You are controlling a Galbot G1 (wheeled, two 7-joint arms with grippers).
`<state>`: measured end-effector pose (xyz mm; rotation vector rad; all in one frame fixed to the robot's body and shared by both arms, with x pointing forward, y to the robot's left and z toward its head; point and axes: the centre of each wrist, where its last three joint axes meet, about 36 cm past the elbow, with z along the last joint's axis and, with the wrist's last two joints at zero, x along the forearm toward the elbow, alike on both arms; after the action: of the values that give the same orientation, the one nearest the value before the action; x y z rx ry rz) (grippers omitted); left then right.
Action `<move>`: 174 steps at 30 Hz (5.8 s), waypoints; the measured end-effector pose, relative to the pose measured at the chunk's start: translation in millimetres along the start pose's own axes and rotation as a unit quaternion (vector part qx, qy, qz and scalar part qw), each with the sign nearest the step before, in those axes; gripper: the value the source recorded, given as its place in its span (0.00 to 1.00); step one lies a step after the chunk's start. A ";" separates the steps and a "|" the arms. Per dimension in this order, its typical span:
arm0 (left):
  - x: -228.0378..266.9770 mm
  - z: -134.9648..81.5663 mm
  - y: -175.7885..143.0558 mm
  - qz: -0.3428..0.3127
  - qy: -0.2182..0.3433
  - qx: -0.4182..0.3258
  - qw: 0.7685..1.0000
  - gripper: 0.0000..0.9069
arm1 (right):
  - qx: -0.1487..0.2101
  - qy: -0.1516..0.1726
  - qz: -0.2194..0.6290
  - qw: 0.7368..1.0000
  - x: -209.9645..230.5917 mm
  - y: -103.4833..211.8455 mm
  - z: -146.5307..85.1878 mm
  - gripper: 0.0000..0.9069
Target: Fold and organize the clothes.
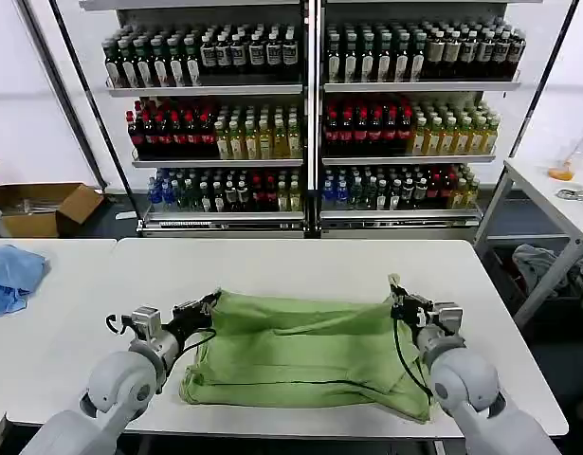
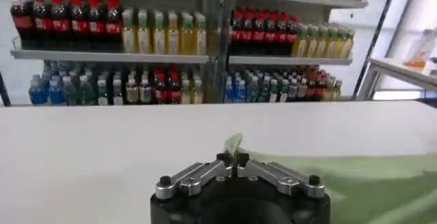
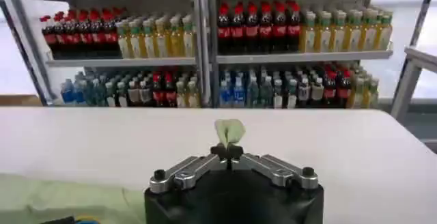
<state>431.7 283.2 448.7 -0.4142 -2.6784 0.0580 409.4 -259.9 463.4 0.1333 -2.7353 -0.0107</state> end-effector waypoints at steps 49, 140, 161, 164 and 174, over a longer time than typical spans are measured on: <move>33.2 88.0 -61.4 -0.124 0.024 -0.059 0.990 0.63 | 0.033 0.015 0.027 0.999 48.1 21.3 54.1 1.00; 2.9 16.5 -91.0 0.148 -0.016 0.279 0.949 1.00 | 0.044 -0.008 0.031 0.999 47.1 13.4 42.1 1.00; 10.7 59.8 -7.9 -0.063 -0.003 0.124 0.990 1.00 | 0.038 -0.009 0.035 0.999 39.8 13.0 43.2 1.00; 10.5 62.8 -4.4 -0.065 0.007 0.132 0.989 1.00 | 0.039 -0.007 0.036 0.999 40.3 12.1 43.9 1.00; 7.6 69.4 -2.9 -0.028 0.047 0.200 0.978 0.61 | 0.038 -0.008 0.037 0.999 40.1 11.0 42.7 1.00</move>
<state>395.3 284.3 389.1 -0.2079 -2.4987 0.5357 354.9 -253.3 440.2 0.0526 -2.7551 0.1150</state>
